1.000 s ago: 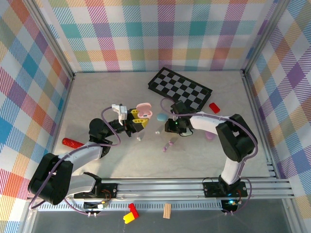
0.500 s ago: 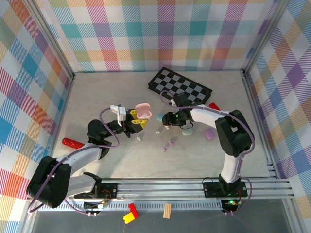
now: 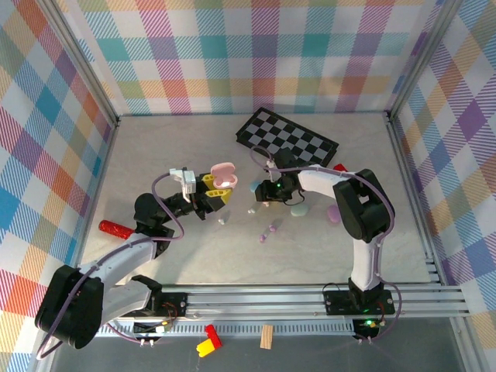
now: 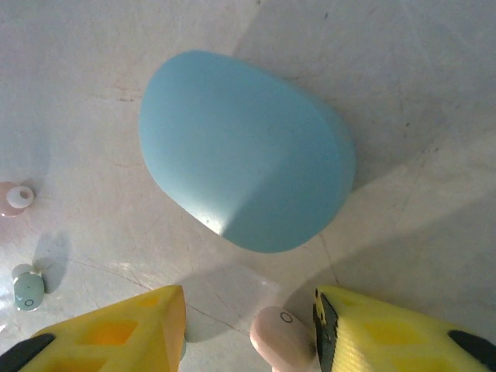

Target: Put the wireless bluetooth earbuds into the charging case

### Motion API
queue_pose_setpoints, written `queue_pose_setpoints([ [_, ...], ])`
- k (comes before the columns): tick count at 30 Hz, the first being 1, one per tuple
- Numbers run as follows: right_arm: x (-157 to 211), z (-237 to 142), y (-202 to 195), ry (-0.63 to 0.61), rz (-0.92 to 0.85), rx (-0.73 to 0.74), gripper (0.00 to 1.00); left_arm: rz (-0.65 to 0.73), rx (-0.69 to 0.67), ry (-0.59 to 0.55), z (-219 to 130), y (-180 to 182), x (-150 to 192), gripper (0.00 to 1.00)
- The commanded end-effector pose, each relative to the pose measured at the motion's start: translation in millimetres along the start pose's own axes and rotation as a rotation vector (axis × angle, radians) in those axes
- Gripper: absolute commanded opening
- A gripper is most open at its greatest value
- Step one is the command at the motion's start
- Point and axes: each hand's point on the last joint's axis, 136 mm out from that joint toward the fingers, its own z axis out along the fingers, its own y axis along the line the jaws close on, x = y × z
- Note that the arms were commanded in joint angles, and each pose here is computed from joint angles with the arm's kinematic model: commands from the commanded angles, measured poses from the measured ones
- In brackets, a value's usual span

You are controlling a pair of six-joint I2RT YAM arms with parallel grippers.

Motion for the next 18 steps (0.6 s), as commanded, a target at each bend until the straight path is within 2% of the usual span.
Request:
queue_pose_setpoints([
  [1,16,-4,8,0.036,-0.004,-0.039,0.45,0.018,-0.016,-0.006,-4,1,-2,0.36],
  [10,23,-4,7,0.041,0.019,-0.047,0.35,0.016,-0.025,-0.005,-4,3,-2,0.35],
  [18,23,8,4,0.051,0.061,-0.059,0.30,0.014,-0.027,0.007,-4,4,2,0.35],
])
